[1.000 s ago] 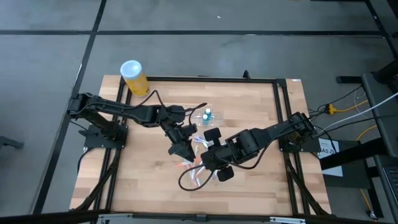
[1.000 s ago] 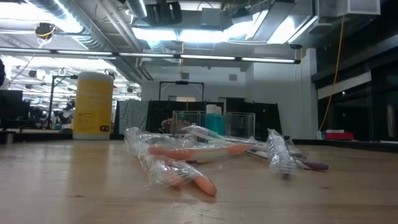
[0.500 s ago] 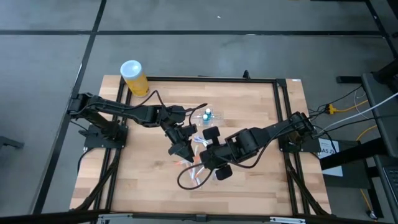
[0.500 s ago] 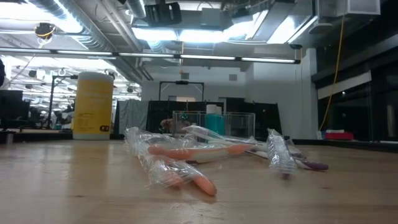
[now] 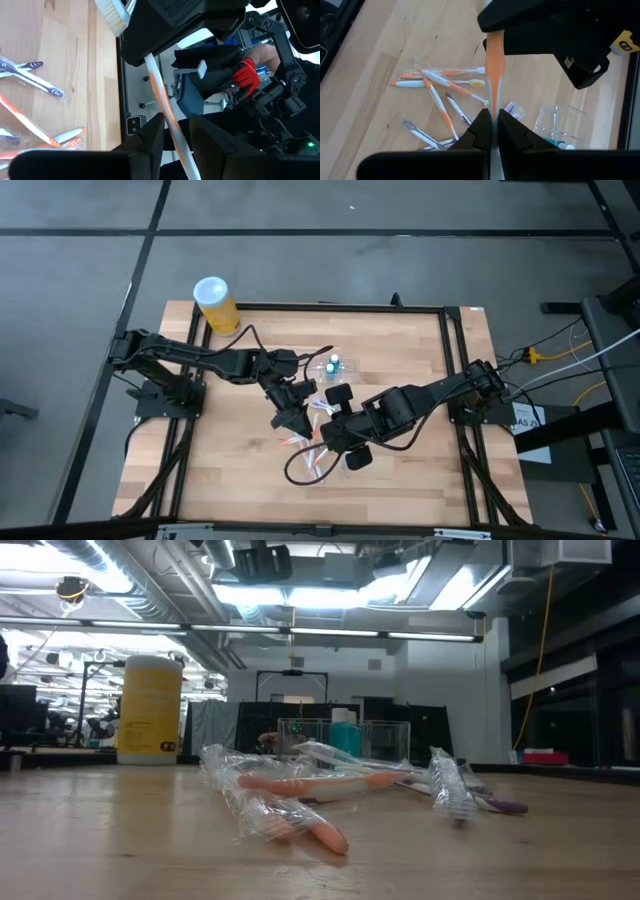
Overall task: Pick & Place toothbrushing station
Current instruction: Put the orange toothbrush into the transparent organizer
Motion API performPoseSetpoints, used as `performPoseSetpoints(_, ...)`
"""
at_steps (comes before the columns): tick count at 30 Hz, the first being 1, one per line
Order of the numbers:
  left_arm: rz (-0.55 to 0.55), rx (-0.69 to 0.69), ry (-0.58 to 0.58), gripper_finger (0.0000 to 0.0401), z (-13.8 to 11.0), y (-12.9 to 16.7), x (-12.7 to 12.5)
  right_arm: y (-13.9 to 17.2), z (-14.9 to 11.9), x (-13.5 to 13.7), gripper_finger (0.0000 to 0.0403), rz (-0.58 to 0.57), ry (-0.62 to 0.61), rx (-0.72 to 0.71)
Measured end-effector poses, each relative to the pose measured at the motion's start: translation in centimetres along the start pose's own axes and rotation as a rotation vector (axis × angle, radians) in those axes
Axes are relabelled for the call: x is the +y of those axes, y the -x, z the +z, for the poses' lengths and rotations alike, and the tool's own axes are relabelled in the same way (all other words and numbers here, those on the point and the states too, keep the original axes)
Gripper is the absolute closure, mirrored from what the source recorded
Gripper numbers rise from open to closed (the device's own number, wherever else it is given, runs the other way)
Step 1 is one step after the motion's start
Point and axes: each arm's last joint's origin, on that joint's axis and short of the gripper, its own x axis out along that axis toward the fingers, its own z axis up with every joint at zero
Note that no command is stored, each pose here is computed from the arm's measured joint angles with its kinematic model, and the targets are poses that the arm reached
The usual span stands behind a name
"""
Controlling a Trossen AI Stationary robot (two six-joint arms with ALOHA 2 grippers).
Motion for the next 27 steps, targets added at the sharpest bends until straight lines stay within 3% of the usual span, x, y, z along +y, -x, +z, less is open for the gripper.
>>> performPoseSetpoints(17, 0.020, 0.006, 0.010, 0.0381, -0.1, 0.0, 0.2, 0.2, 0.1, -0.1, 0.0388, -0.029, -0.001, -0.006)
performPoseSetpoints(27, 0.031, 0.023, -0.034, 0.0389, -0.3, 0.1, 0.3, 2.4, 1.1, -1.0, 0.0318, -0.067, -0.031, -0.094)
